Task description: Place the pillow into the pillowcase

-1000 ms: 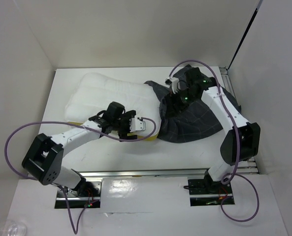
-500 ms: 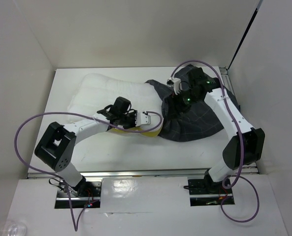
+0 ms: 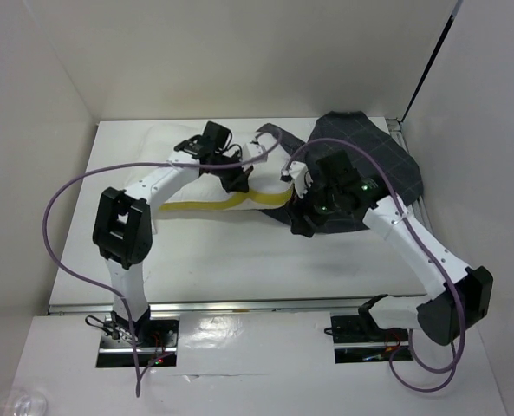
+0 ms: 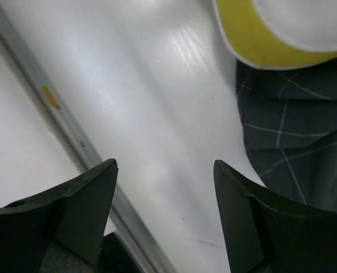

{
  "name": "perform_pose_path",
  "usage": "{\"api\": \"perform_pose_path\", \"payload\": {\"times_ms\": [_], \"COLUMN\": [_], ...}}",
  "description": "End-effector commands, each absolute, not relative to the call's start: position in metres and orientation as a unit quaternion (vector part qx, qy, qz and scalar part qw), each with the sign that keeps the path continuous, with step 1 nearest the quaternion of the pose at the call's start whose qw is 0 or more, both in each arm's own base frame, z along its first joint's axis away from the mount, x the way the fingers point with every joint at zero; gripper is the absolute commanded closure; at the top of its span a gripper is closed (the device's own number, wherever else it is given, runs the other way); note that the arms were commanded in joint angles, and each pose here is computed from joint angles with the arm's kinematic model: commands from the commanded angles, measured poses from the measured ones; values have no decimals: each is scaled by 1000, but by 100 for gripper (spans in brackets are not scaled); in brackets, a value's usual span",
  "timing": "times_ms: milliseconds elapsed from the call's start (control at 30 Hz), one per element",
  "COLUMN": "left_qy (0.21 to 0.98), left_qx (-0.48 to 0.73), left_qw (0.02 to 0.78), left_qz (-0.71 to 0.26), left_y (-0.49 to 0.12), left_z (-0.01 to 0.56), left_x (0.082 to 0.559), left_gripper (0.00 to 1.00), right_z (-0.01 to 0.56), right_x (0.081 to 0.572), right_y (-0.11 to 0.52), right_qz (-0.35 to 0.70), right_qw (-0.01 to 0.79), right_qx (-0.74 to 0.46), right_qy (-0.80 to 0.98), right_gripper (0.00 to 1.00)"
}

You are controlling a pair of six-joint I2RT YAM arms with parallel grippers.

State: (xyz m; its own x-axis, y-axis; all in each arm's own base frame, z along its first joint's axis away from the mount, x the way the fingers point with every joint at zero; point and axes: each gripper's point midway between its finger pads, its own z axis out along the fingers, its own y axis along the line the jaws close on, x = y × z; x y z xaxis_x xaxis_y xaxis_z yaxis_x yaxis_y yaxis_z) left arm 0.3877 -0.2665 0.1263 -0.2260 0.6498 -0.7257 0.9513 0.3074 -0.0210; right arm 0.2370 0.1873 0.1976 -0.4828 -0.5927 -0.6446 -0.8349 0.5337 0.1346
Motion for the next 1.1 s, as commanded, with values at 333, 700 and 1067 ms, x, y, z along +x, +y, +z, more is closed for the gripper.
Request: {"api": "perform_pose_path", "payload": {"times_ms": [333,700,1067], "left_qy": [756,763,763], "left_qx": [464,460,449], "left_qw": [292,280,283], "left_qz": [-357,-357,-369], "left_y": [-269,-261,-265], "left_z": [215,218,229], "left_x": [390,382,382], "left_gripper": [100,100,100], "right_z": [164,159,125], "right_x": [306,320,307], "right_y": [165,223,257], "right_qz": [-17,4,-20], "right_qw": [456,541,534], "right_qx": [-376,-506,-650], "right_qy": [806,672,540], "right_gripper": [40,40,37]}}
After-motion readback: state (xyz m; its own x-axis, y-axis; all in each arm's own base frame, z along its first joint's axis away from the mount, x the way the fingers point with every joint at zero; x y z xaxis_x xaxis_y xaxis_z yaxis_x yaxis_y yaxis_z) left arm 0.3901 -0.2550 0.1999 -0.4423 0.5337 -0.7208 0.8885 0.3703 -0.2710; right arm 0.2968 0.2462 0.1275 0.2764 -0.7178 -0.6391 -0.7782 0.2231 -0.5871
